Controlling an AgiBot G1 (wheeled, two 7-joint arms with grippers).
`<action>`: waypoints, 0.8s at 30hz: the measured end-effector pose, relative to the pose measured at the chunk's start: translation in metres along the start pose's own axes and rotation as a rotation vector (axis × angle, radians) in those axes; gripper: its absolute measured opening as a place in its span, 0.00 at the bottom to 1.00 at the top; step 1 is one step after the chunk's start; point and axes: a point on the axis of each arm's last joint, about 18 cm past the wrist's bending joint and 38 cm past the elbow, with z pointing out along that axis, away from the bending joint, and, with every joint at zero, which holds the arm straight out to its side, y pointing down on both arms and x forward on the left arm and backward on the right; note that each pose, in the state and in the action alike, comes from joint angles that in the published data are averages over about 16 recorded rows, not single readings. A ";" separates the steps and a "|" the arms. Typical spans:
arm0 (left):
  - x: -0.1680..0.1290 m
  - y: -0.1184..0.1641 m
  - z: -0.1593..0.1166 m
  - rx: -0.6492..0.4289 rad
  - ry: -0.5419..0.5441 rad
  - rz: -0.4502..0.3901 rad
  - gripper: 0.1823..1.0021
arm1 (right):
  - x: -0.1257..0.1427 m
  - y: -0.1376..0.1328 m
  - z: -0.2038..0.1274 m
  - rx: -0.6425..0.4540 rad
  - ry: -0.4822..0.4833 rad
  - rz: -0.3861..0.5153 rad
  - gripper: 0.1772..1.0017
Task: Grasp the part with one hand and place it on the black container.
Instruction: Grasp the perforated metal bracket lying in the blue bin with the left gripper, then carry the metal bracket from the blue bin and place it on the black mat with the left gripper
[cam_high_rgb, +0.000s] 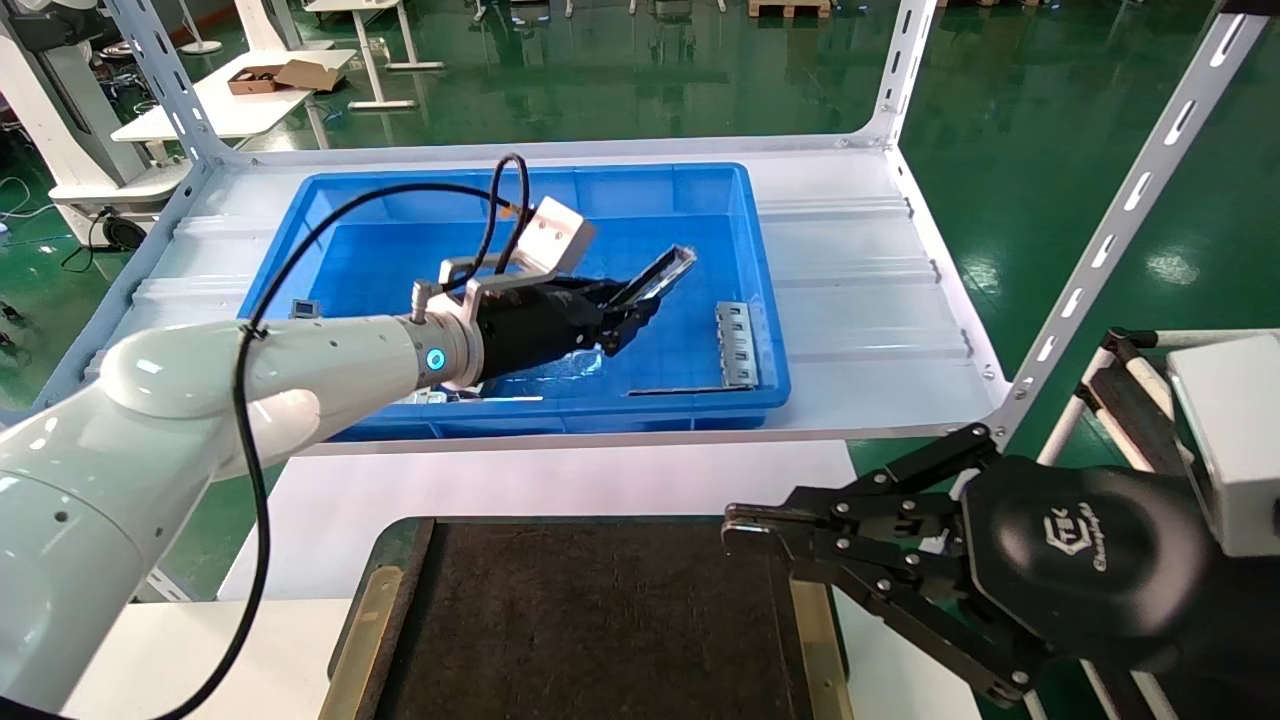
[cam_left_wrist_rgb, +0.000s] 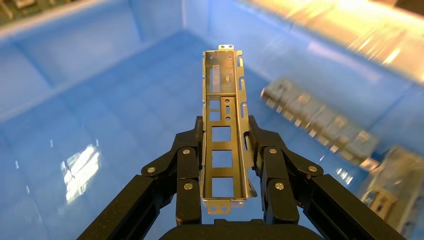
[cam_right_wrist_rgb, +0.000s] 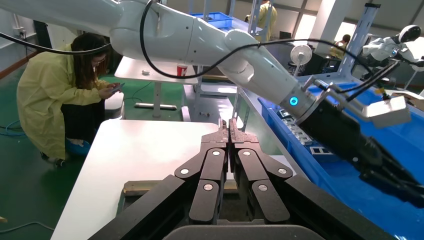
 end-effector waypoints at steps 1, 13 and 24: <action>0.000 -0.003 -0.003 0.010 0.012 0.003 0.21 | 0.000 0.000 0.000 0.000 0.000 0.000 0.06; 0.001 -0.021 -0.063 0.126 0.202 0.071 0.21 | 0.000 0.000 0.000 0.000 0.000 0.000 0.02; 0.024 -0.016 -0.118 0.152 0.346 0.143 0.21 | 0.000 0.000 0.000 0.000 0.000 0.000 0.02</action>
